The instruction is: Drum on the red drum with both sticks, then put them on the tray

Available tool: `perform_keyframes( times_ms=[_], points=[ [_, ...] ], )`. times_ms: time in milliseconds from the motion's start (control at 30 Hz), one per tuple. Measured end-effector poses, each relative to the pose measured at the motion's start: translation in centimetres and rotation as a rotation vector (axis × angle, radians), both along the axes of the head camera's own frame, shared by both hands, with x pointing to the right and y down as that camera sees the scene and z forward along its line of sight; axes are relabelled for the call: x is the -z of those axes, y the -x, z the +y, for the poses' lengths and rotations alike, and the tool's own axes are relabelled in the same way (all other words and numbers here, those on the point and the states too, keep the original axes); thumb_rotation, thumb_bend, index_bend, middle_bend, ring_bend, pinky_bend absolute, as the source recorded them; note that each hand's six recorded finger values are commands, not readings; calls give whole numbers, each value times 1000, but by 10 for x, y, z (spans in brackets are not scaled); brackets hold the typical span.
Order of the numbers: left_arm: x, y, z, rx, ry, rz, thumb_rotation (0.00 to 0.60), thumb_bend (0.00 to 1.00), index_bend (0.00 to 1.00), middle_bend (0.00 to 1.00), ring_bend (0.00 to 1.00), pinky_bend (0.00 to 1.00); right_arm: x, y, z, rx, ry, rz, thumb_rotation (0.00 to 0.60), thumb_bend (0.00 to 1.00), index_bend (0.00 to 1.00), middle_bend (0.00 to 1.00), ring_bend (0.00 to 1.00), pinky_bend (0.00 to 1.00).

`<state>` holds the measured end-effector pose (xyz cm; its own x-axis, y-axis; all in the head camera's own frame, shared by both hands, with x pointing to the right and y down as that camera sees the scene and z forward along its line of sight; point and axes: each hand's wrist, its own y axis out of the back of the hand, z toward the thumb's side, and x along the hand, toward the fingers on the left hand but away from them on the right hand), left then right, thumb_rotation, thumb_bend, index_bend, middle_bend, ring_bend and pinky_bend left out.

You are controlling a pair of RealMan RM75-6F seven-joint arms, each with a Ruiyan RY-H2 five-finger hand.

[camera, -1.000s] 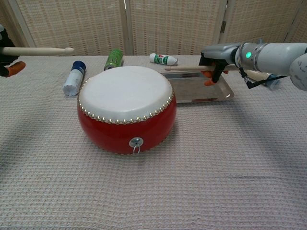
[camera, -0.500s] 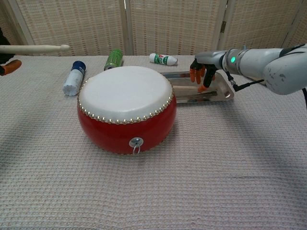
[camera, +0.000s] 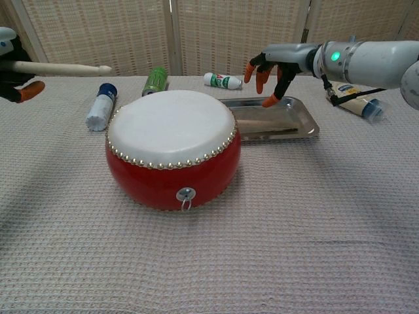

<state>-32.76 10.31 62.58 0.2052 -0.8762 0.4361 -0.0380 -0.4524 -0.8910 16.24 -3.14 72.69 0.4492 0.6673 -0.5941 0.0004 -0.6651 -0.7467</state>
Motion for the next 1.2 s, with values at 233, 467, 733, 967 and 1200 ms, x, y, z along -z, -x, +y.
perform_keyframes(
  times_ms=[233, 467, 733, 967, 1200],
  points=[
    [-3, -22, -7, -36, 5, -24, 600, 470, 967, 1000, 1000, 1000, 60, 6, 31, 53, 33, -111, 600, 112, 175, 380, 254, 450],
    [-3, -41, -14, -45, 1, -50, 600, 439, 947, 1000, 1000, 1000, 124, 8, 53, 42, 44, -179, 600, 102, 192, 380, 257, 452],
    [0, -60, -19, -53, -11, -92, 600, 433, 928, 1000, 1000, 1000, 152, 25, 59, 16, 33, -205, 600, 96, 215, 380, 257, 453],
    [-1, -83, -23, -33, 11, -86, 600, 433, 928, 1000, 1000, 1000, 151, 57, 70, 18, 67, -237, 600, 95, 250, 380, 257, 453],
    [-4, -99, -24, -20, 21, -93, 600, 433, 928, 1000, 1000, 1000, 145, 94, 81, 21, 84, -254, 600, 95, 306, 380, 257, 453]
  ],
)
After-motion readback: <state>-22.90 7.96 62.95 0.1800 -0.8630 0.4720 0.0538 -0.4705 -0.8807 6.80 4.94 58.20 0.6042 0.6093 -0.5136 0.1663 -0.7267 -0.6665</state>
